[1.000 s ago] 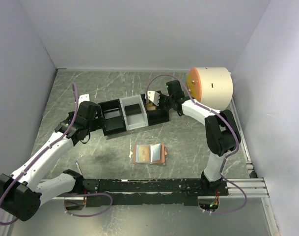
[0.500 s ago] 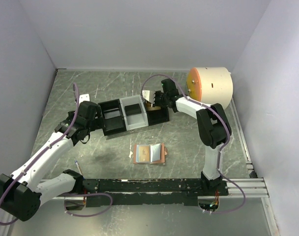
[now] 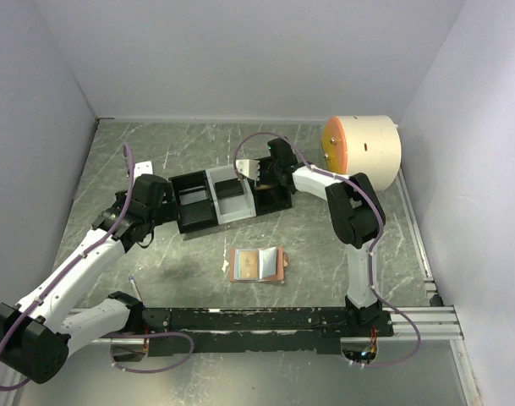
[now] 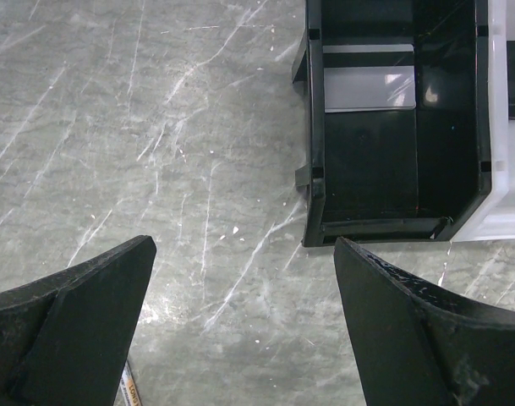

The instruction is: Take the credit cards out of the card holder

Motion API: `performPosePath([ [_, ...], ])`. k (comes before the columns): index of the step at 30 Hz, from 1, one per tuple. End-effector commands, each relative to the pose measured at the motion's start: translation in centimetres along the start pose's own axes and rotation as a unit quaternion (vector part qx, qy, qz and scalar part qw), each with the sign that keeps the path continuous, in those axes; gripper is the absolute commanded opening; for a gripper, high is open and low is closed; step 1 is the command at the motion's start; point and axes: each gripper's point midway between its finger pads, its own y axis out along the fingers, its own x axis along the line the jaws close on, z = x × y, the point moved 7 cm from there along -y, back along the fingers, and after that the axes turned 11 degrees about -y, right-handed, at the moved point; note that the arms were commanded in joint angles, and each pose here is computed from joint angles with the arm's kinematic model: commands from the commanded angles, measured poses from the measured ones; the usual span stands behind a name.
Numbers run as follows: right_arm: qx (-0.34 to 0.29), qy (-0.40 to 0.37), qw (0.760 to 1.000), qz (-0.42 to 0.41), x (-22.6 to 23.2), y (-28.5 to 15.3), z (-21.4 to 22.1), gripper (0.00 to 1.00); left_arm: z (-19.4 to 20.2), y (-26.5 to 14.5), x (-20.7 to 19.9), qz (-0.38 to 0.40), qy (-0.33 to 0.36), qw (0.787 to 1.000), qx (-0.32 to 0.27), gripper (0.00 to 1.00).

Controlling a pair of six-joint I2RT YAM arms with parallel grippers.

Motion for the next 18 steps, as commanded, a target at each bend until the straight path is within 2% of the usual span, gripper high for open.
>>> performPosePath([
  [1, 0.011, -0.014, 1.000, 0.006, -0.4, 0.4, -0.5, 0.06, -0.7, -0.1, 0.1, -0.004, -0.002, 1.000, -0.014, 0.99],
  [8, 0.021, -0.015, 1.000, 0.013, -0.2, 0.3, -0.4, 0.12, -0.6, -0.1, 0.1, -0.002, -0.003, 1.000, -0.013, 1.00],
  [12, 0.031, -0.014, 0.999, 0.008, -0.2, -0.4, -0.5, 0.24, -0.6, -0.1, 0.1, -0.003, -0.001, 1.000, -0.011, 1.00],
  [14, 0.027, -0.012, 0.999, 0.011, -0.4, -1.1, -0.8, 0.39, -0.6, 0.0, 0.1, -0.004, -0.001, 1.000, -0.011, 1.00],
  [18, 0.009, 0.008, 1.000, 0.007, -0.7, -2.0, -1.6, 0.44, -0.5, 0.1, 0.1, -0.005, 0.001, 1.000, -0.009, 1.00],
])
